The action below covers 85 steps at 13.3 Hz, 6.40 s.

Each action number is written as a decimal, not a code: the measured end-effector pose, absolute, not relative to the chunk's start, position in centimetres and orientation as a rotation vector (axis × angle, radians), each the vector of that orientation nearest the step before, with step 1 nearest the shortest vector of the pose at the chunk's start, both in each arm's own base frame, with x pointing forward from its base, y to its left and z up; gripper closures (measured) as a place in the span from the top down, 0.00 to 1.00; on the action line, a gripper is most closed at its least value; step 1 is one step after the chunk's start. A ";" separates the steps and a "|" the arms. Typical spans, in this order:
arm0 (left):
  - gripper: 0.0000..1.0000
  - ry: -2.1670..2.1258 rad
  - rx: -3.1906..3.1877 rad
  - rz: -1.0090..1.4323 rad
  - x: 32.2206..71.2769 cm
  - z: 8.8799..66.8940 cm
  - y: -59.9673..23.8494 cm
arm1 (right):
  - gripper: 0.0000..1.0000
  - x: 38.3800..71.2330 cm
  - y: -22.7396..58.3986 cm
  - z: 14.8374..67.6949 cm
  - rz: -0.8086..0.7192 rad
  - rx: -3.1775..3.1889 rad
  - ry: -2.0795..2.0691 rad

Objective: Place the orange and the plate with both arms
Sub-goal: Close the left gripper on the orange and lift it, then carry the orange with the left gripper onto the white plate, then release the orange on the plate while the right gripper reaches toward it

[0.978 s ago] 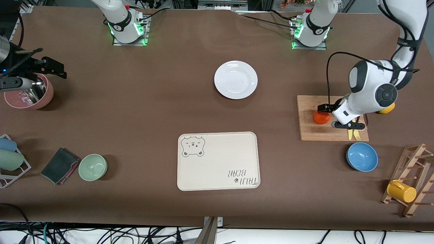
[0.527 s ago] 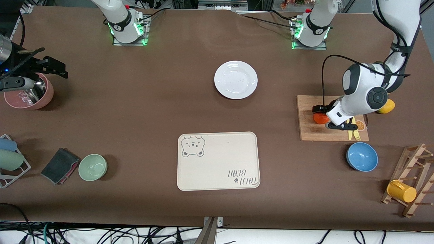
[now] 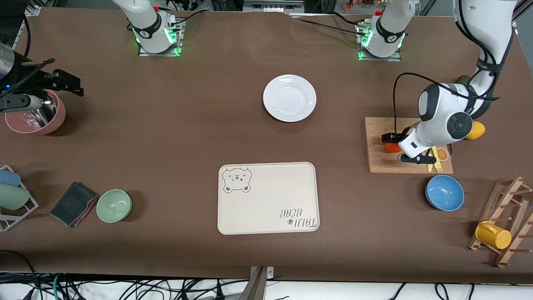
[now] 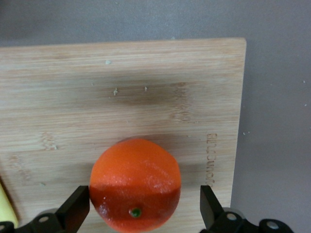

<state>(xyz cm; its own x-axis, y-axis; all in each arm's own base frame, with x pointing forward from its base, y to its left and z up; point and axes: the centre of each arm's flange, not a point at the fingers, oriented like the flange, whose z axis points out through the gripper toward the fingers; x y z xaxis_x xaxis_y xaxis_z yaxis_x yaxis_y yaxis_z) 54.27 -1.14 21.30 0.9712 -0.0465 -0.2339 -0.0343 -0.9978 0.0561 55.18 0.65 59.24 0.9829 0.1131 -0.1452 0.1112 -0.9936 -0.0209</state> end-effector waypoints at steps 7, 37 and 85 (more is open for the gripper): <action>1.00 -0.061 3.060 -0.388 54.7 20.0 -1.2 | 1.00 55.2 0.6 59.2 0.232 -3.115 -0.176; 0.76 0.356 3.086 -0.530 42.8 24.3 -38.9 | 1.00 55.1 0.7 58.9 0.262 -3.112 -0.177; 1.00 0.559 3.065 -0.327 66.0 45.9 1.0 | 1.00 48.9 26.4 28.2 0.468 -2.223 0.043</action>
